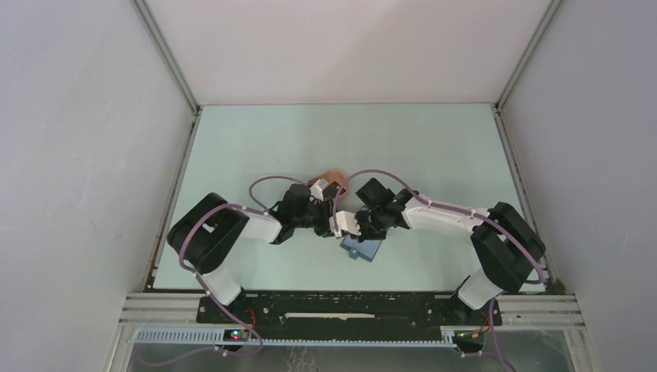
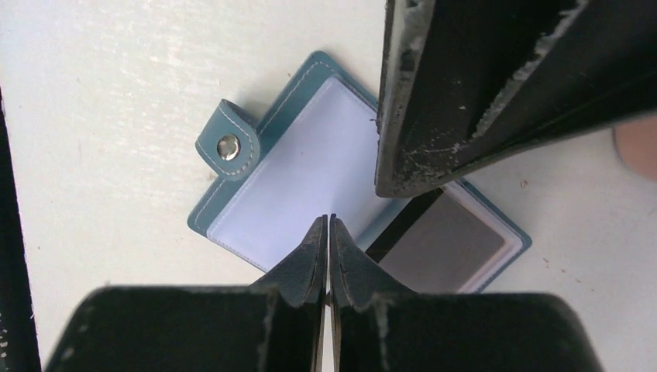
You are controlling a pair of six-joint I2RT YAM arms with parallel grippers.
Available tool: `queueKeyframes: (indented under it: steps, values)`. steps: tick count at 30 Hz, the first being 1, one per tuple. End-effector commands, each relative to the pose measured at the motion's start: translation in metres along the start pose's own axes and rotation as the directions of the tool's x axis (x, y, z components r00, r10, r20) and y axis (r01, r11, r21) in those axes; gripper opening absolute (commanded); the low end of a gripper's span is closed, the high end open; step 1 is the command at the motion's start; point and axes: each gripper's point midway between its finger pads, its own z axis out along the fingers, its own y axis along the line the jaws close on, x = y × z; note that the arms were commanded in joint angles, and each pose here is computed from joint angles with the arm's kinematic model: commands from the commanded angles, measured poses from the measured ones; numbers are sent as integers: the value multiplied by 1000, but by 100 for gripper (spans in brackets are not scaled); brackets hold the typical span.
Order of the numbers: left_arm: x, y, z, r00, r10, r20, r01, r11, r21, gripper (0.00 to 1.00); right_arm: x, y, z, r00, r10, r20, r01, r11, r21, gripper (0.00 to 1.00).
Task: Put the credit cards into the card holder
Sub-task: Insert the credit card into the card holder.
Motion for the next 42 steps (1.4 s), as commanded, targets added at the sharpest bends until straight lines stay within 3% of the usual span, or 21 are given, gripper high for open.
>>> queueKeyframes:
  steps: [1, 10, 24, 30, 36, 42]
  values:
    - [0, -1, -8, 999, 44, 22, -44, 999, 4, 35, -9, -4, 6, 1000, 12, -3, -12, 1000, -13, 9]
    - [15, -3, 10, 998, 36, -44, -35, 999, 38, 25, 3, -17, 12, 997, 26, -68, -23, 999, 46, 8]
    - [29, 29, 14, 997, -14, -77, 10, 999, -50, 21, 8, -39, 5, 994, 62, -91, -47, 987, 152, 7]
    - [31, 33, 10, 997, -11, -77, 6, 997, -74, 20, 5, -35, 1, 996, 67, -54, -60, 991, 119, 8]
    - [28, 21, 3, 998, 12, -61, -15, 999, -48, 22, -26, -17, -15, 993, 53, 104, -56, 998, 33, 10]
    - [21, -2, -10, 998, 58, -33, -59, 998, -29, 30, -13, -30, -13, 995, 84, 61, -89, 993, 82, 10]
